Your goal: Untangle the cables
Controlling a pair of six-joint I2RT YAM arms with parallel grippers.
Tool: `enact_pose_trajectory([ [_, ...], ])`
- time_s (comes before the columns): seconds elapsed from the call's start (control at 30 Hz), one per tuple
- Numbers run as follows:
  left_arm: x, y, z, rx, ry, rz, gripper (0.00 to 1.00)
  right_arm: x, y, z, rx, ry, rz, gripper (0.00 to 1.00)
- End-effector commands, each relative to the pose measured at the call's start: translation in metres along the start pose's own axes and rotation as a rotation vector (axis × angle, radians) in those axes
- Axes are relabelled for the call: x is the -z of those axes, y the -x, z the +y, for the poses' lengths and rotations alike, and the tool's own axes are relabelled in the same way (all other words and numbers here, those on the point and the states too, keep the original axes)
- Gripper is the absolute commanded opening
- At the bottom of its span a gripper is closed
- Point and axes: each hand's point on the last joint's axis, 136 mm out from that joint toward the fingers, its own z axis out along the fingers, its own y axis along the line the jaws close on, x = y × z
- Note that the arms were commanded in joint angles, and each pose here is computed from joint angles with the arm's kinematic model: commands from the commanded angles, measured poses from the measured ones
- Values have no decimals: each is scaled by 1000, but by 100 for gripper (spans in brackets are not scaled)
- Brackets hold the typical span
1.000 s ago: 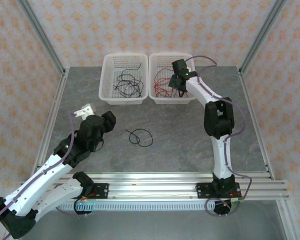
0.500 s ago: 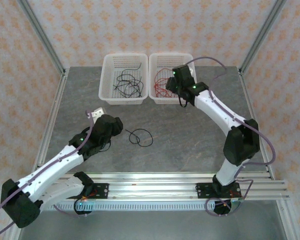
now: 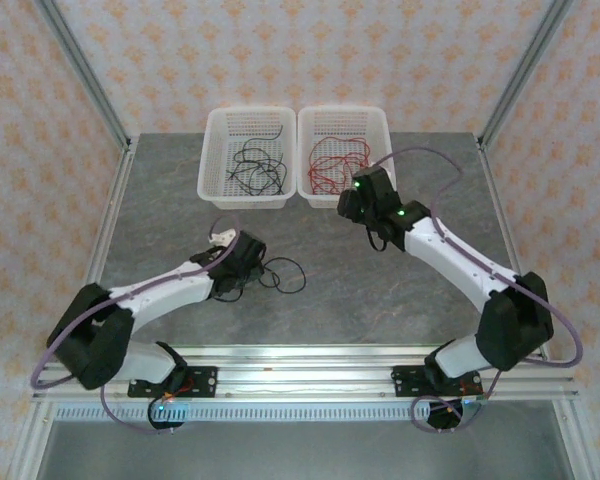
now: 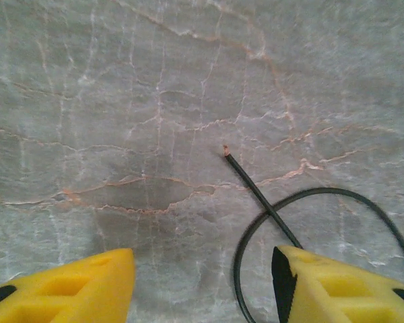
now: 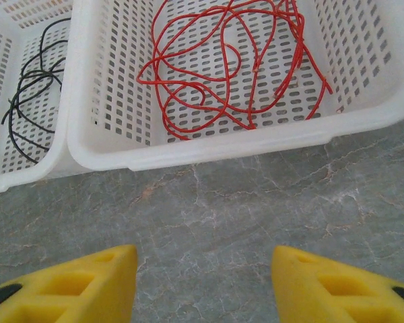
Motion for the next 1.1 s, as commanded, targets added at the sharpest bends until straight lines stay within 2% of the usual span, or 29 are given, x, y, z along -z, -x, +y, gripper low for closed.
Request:
enact_pose_trajectory([
  [0.0,-5,12,-19,34,-24,-16,55,10,3,-1,18,20,-44,54],
  [0.23,-22,23,-31,23,23,-33,54,13,-9,-9,35,30,-47,54],
  [0.77,-52,16,-30,-27,149,31,51,15,-20,-27,59,3,-59,54],
  [0.93,-59,9,-20,-28,180,48,45,11,-24,-34,50,6,-54,54],
  [1.07,-70,2,-14,-30,194,65,33,10,-26,-38,46,4,-50,54],
])
